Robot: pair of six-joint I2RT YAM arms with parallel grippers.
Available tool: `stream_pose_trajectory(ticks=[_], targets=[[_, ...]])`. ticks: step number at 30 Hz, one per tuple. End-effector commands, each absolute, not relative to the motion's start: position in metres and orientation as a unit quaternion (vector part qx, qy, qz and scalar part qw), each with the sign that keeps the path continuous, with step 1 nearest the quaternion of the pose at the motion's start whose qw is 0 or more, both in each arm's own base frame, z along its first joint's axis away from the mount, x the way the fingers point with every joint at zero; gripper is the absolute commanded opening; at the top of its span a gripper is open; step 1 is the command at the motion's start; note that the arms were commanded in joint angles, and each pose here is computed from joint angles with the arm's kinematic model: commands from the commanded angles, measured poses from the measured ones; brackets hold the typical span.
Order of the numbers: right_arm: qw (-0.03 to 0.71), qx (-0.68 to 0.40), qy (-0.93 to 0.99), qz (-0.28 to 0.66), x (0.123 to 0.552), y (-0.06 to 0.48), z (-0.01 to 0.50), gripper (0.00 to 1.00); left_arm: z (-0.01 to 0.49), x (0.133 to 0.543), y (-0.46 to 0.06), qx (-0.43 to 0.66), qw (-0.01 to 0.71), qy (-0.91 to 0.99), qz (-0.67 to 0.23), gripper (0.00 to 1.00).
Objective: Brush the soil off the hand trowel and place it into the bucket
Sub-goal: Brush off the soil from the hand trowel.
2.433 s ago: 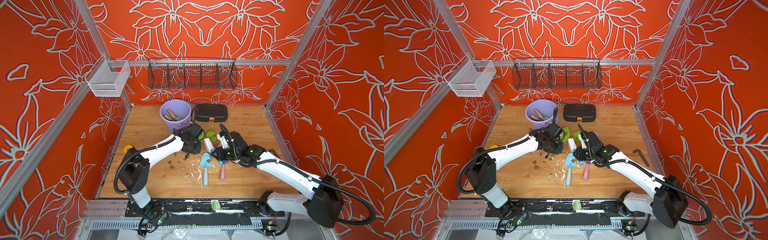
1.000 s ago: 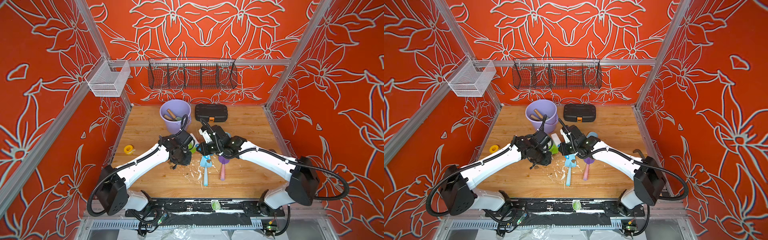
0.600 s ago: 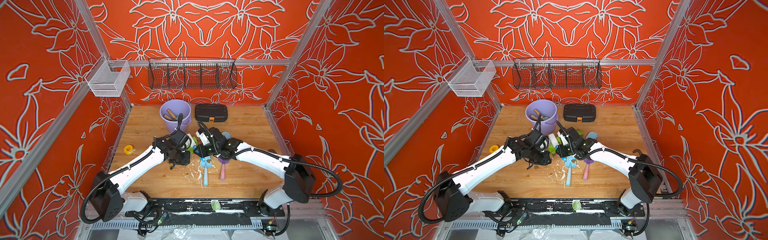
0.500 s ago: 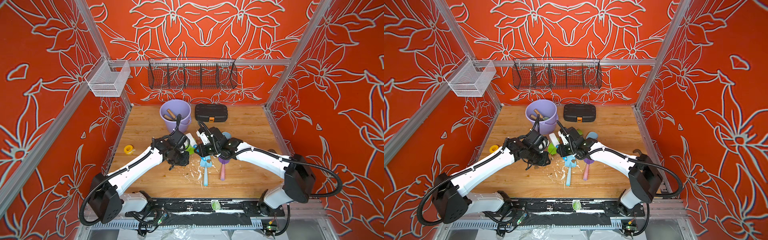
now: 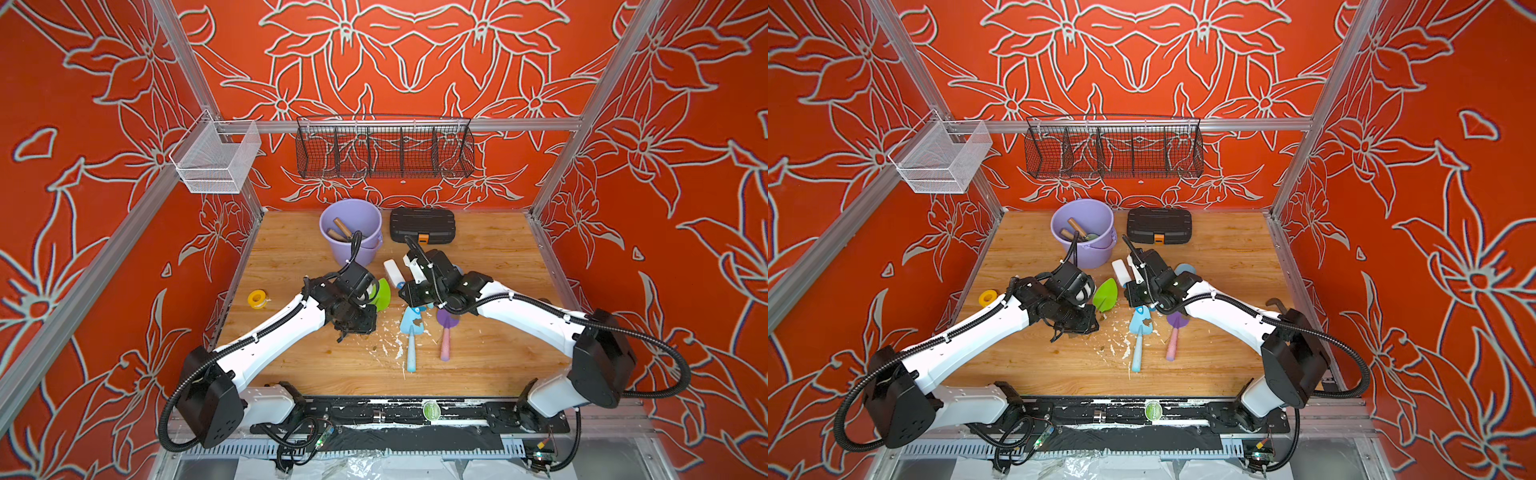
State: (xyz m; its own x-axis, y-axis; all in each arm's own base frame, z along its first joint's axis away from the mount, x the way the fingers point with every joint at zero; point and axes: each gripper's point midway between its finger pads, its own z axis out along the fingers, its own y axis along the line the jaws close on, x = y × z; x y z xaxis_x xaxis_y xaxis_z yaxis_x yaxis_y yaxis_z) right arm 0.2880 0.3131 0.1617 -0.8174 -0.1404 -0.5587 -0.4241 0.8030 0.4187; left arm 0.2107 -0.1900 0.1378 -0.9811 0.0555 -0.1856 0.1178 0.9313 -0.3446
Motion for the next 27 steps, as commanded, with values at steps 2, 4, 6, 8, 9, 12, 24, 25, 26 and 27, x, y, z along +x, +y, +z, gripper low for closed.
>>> stream_pose_trajectory(ticks=[2,4,6,8,9,12,24,25,26,27], targets=[[0.259,-0.167,0.893,0.329,0.279,0.328,0.187,0.00,0.141,0.211,-0.177,0.035,0.096,0.982,-0.159,0.00],[0.249,-0.177,0.883,0.357,0.272,0.336,0.195,0.00,0.140,0.212,-0.174,0.032,0.096,0.983,-0.155,0.00],[0.234,-0.189,0.875,0.380,0.263,0.346,0.201,0.00,0.140,0.212,-0.172,0.030,0.095,0.983,-0.155,0.00],[0.218,-0.205,0.869,0.393,0.254,0.355,0.203,0.00,0.140,0.213,-0.171,0.029,0.095,0.983,-0.154,0.00],[0.213,-0.211,0.869,0.395,0.249,0.359,0.202,0.00,0.141,0.214,-0.171,0.028,0.098,0.983,-0.156,0.00],[0.188,-0.218,0.866,0.408,0.241,0.370,0.194,0.00,0.144,0.215,-0.174,0.028,0.096,0.981,-0.169,0.00],[0.216,-0.155,0.920,0.289,0.273,0.335,0.158,0.00,0.143,0.214,-0.160,0.014,0.100,0.984,-0.149,0.00],[0.224,-0.152,0.918,0.291,0.275,0.333,0.162,0.00,0.143,0.214,-0.159,0.014,0.100,0.984,-0.144,0.00],[0.231,-0.150,0.916,0.291,0.276,0.332,0.166,0.00,0.143,0.214,-0.157,0.013,0.099,0.985,-0.140,0.00],[0.236,-0.149,0.915,0.291,0.277,0.330,0.169,0.00,0.143,0.214,-0.155,0.012,0.100,0.985,-0.137,0.00]])
